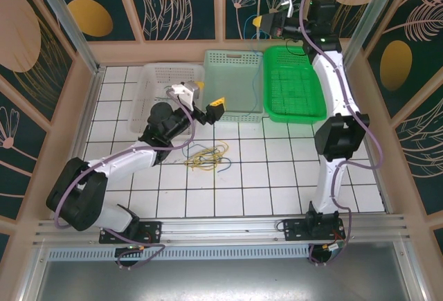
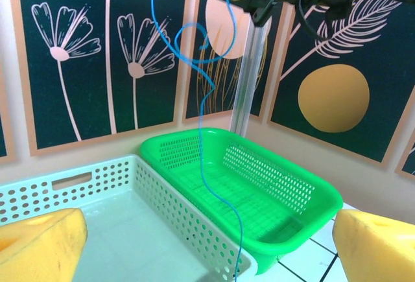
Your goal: Untangle the cables
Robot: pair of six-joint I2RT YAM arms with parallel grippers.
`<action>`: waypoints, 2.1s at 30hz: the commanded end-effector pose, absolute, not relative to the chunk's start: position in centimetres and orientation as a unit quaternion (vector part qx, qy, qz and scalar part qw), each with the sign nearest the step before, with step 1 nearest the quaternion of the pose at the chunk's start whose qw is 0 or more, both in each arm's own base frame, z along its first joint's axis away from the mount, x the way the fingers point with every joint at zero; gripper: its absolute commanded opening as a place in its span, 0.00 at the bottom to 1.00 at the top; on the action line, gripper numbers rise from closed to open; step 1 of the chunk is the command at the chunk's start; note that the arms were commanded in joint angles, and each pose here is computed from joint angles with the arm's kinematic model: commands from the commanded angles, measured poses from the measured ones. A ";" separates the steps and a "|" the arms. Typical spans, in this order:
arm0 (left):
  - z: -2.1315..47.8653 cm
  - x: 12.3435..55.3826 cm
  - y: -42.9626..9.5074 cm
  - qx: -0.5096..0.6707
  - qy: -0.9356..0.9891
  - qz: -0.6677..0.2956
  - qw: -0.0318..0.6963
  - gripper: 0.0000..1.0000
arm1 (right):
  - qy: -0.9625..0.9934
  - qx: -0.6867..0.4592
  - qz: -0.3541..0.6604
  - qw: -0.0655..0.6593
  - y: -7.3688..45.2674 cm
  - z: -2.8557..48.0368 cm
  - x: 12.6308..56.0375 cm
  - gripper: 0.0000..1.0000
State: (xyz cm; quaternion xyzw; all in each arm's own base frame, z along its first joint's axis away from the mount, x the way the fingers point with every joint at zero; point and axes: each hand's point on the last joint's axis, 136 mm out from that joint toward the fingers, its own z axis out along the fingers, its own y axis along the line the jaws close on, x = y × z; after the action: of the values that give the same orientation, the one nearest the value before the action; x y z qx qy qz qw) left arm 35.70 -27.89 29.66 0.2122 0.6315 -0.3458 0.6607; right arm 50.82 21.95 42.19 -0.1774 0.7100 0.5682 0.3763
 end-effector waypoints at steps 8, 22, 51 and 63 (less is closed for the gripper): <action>30.2 34.5 -26.6 0.214 0.625 -0.332 0.673 0.98 | 0.701 -0.253 0.570 0.347 24.5 44.3 43.0 0.00; 29.9 34.2 -26.3 0.207 0.628 -0.338 0.670 0.97 | 0.770 -0.156 0.507 0.355 24.0 35.3 50.5 0.00; 30.5 33.6 -25.7 0.205 0.622 -0.334 0.678 0.98 | 0.693 -0.247 0.570 0.366 25.5 46.6 40.7 0.00; 30.3 33.9 -26.1 0.207 0.626 -0.338 0.672 0.98 | 0.664 -0.260 0.586 0.384 25.1 50.0 41.2 0.00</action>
State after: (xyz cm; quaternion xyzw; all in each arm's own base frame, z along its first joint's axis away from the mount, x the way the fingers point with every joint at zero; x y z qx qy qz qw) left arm 33.77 -26.04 29.09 0.2090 0.6387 -0.3297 0.6631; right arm 41.00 24.98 49.13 -0.2461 0.6791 0.5713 0.3897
